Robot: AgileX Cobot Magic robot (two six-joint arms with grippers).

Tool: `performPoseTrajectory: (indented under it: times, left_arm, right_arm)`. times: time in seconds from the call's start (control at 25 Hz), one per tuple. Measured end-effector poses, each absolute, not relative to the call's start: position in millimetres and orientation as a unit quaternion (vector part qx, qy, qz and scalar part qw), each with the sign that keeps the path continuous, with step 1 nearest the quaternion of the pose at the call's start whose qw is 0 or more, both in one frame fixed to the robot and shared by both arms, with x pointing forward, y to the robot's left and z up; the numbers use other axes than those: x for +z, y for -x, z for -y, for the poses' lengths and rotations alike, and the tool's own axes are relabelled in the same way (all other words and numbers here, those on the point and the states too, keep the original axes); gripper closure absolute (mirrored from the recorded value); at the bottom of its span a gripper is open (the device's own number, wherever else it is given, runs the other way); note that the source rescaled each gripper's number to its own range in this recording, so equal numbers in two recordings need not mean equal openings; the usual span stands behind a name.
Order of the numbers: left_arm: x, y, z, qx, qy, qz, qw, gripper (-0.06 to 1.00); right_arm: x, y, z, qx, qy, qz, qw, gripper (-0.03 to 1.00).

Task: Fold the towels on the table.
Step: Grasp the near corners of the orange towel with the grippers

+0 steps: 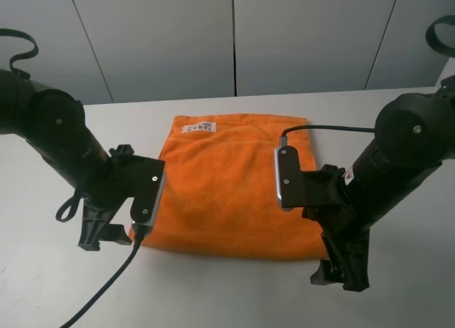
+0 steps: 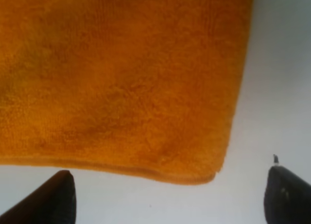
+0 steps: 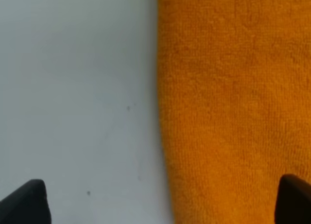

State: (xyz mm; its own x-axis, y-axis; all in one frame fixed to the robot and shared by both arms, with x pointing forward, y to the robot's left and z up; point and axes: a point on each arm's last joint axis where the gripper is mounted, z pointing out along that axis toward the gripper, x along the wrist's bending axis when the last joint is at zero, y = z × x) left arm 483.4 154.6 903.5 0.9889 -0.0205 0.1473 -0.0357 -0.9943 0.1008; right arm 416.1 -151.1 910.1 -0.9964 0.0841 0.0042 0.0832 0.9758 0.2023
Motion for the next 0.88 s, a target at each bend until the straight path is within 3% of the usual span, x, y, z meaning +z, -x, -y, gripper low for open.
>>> performPoseTrajectory:
  times: [0.28, 0.88]
  left_arm:
    - [898, -492, -150, 0.107, -0.991, -0.008, 0.074, -0.05]
    - [882, -494, -149, 0.094, -0.993, -0.01, 0.067, -0.05]
  right_arm:
    - [901, -427, 147, 0.071, -0.026, -0.997, -0.003, -0.03]
    - [891, -435, 147, 0.038, -0.017, -0.999, 0.004, -0.03]
